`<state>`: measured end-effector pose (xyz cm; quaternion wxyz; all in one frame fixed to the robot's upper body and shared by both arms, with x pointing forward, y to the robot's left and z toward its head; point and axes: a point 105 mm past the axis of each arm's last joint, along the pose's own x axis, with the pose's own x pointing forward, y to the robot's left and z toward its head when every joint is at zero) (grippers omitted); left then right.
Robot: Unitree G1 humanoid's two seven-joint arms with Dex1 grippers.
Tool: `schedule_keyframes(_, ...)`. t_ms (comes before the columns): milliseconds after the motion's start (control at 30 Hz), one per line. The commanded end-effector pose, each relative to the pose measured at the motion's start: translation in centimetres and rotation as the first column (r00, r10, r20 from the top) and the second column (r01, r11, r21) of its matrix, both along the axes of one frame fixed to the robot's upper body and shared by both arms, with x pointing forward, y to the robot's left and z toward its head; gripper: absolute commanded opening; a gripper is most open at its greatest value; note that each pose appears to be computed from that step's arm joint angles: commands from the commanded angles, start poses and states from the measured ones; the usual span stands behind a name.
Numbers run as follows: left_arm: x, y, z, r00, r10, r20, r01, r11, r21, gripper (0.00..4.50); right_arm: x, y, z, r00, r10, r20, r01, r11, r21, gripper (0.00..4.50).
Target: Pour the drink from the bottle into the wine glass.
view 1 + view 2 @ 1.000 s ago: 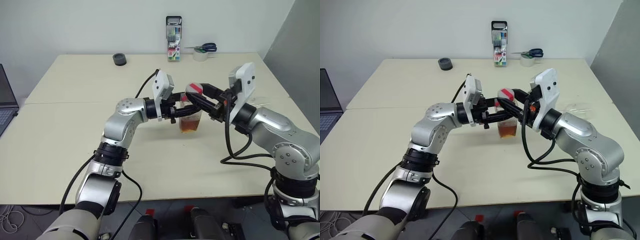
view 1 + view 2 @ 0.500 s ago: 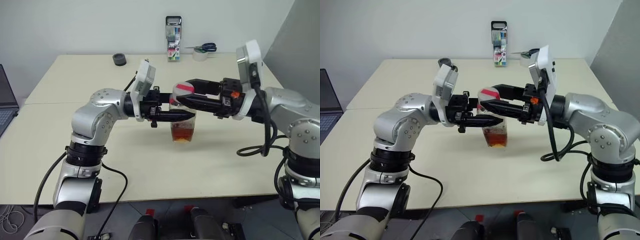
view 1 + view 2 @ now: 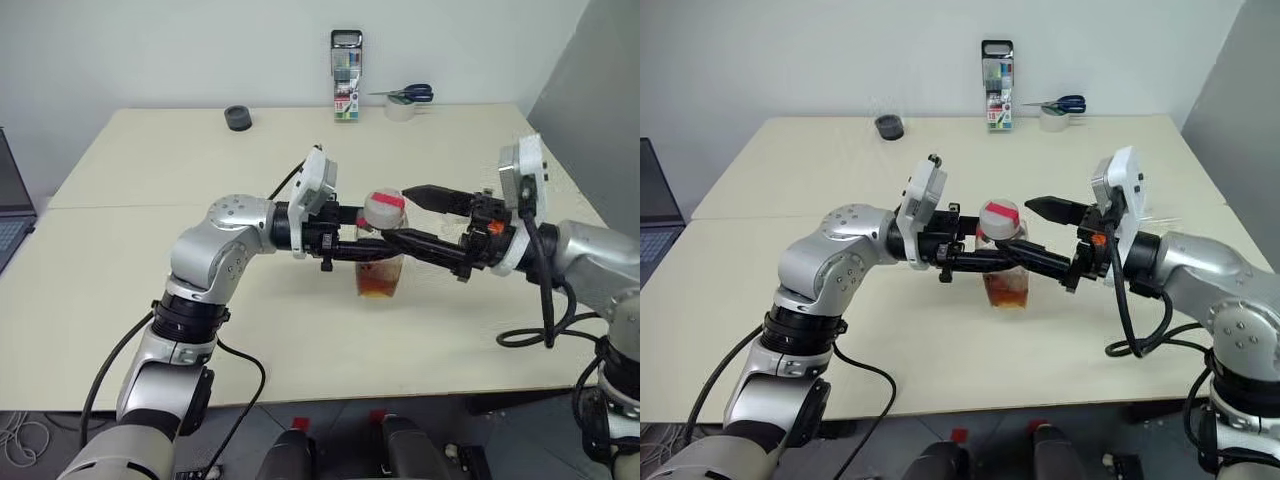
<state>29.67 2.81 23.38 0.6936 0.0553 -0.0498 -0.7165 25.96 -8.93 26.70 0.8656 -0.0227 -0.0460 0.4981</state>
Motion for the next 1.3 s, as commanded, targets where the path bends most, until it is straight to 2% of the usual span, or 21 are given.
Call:
schedule_keyframes(33, -0.4, -0.2, 1.7, 0.998, 0.007, 0.07, -0.003, 0.999, -0.054, 2.11, -0.2, 0.7, 1.6, 0.99, -0.1, 0.097, 0.095, 0.994, 0.057, 4.45)
schedule_keyframes(400, 0.2, -0.9, 2.0, 0.996, 0.02, 0.081, -0.014, 0.997, -0.072, 2.11, 0.2, 2.1, 1.7, 0.977, -0.172, 0.126, 0.165, 0.984, 0.063, 4.45)
schedule_keyframes(533, 0.3, -0.9, 1.9, 0.997, 0.021, 0.081, -0.016, 0.998, -0.067, 2.11, 0.3, 1.9, 2.0, 0.976, -0.177, 0.126, 0.168, 0.983, 0.079, 3.55)
schedule_keyframes(667, 0.4, -0.6, 1.7, 0.996, 0.03, 0.079, -0.025, 0.998, -0.06, 2.11, 0.2, 1.7, 2.3, 0.978, -0.168, 0.123, 0.158, 0.983, 0.091, 2.09)
schedule_keyframes(700, 0.4, -0.6, 1.7, 0.996, 0.031, 0.08, -0.026, 0.998, -0.059, 2.11, 0.2, 1.7, 2.4, 0.979, -0.166, 0.122, 0.155, 0.983, 0.095, 1.95)
schedule_keyframes(967, 0.2, -0.6, 1.6, 0.996, 0.019, 0.082, -0.015, 0.999, -0.046, 2.11, 0.0, 2.2, 3.0, 0.989, -0.098, 0.109, 0.085, 0.989, 0.119, 1.95)
schedule_keyframes(1133, -0.6, -0.9, 2.0, 0.995, -0.056, 0.083, 0.059, 0.998, -0.034, 2.11, -0.4, 3.1, 3.5, 0.986, 0.144, 0.088, -0.149, 0.987, 0.06, 1.95)
schedule_keyframes(1200, -0.9, -1.0, 2.1, 0.992, -0.088, 0.087, 0.09, 0.996, -0.025, 2.11, -0.6, 3.6, 3.4, 0.963, 0.261, 0.069, -0.262, 0.965, 0.011, 1.95)
schedule_keyframes(1300, -1.2, -1.1, 2.4, 0.989, -0.114, 0.089, 0.116, 0.993, -0.02, 2.11, -0.3, 4.1, 3.3, 0.936, 0.348, 0.053, -0.347, 0.937, -0.027, 1.95)
